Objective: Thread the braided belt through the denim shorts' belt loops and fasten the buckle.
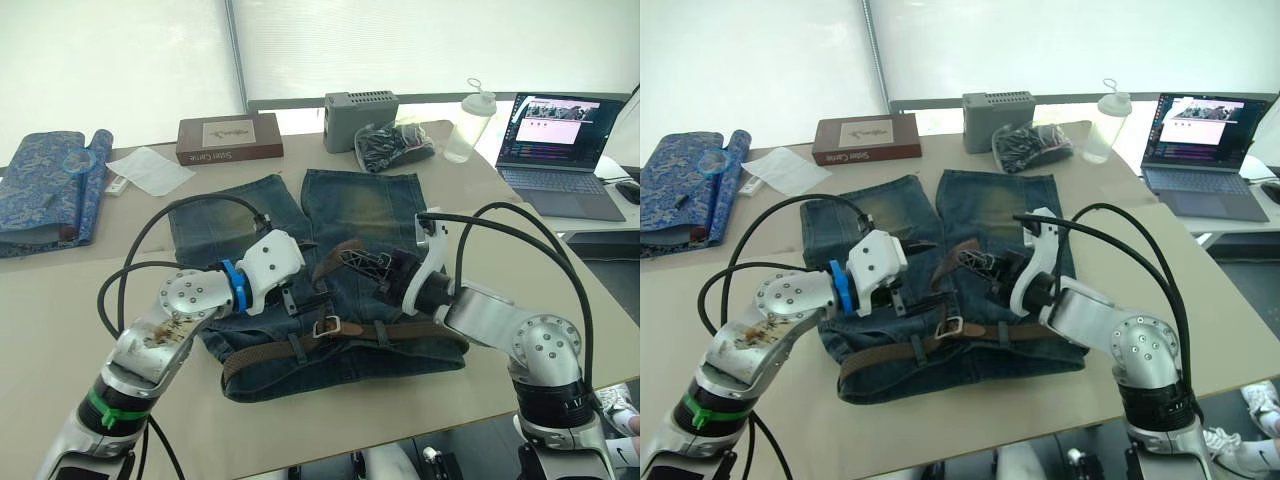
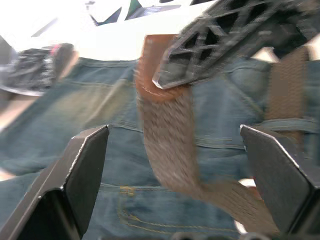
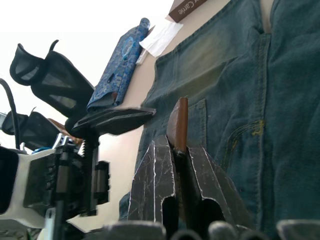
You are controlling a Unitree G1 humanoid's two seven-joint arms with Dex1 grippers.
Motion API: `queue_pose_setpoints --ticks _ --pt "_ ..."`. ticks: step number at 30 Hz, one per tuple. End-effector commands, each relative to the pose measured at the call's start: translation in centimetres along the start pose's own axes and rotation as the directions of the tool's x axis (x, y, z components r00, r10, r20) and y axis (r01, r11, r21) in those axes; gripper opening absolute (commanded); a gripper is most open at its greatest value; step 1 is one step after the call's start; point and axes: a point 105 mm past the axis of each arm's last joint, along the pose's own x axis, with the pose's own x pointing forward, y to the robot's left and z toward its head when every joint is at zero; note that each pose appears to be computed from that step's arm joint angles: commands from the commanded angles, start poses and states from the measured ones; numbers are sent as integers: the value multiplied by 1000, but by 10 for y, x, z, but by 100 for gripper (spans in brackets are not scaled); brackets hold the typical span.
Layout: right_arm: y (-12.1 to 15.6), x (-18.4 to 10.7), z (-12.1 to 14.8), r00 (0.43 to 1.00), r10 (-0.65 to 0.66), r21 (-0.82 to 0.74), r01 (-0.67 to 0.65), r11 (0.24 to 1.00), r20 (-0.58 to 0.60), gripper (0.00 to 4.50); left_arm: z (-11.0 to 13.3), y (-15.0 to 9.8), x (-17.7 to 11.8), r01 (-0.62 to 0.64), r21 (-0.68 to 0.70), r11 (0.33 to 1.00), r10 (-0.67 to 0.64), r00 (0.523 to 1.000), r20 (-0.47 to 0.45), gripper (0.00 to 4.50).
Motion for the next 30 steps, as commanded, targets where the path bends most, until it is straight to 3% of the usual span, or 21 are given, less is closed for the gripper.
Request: queue_pose_setpoints --ticks 1,6,7,8,15,16,18,20,23,26,28,30 --pt "13 0 5 999 41 5 -41 999 12 0 4 10 8 -102 63 993 102 995 -4 447" --pt "13 0 3 999 33 14 -33 999 7 0 1 13 9 -127 122 984 130 991 -14 447" --pt "13 0 3 1000 30 15 -30 999 7 0 -1 13 8 -126 125 984 129 991 -18 396" --pt "12 0 3 1000 28 17 -29 999 10 0 -3 12 8 -119 141 983 124 992 -25 374" --pt "14 -2 0 999 47 -23 -47 999 -8 0 -4 10 8 -111 107 988 112 994 1 50" --pt "15 -2 -1 998 53 -30 -54 998 -13 40 -5 10 8 -111 99 989 111 994 1 8" --pt "11 -4 -2 999 27 -76 -29 997 -21 119 -8 11 7 -118 57 991 118 993 2 0" --pt "5 -10 -8 999 -2 -229 -10 973 -53 187 -12 14 5 -137 -13 991 137 991 6 0" --pt "-4 -28 -24 988 0 -434 -68 898 -155 187 -19 22 2 -182 -190 965 190 982 23 0" --pt "-28 -35 -56 948 -83 -548 -105 830 -306 91 -20 22 0 -185 -274 944 205 978 44 0" --pt "-34 -34 -67 935 -87 -575 -137 806 -345 21 -22 22 -1 -190 -304 934 212 976 41 0" --pt "-42 -27 -74 928 -97 -586 -143 798 -359 5 -23 21 0 -187 -327 926 213 976 45 0"
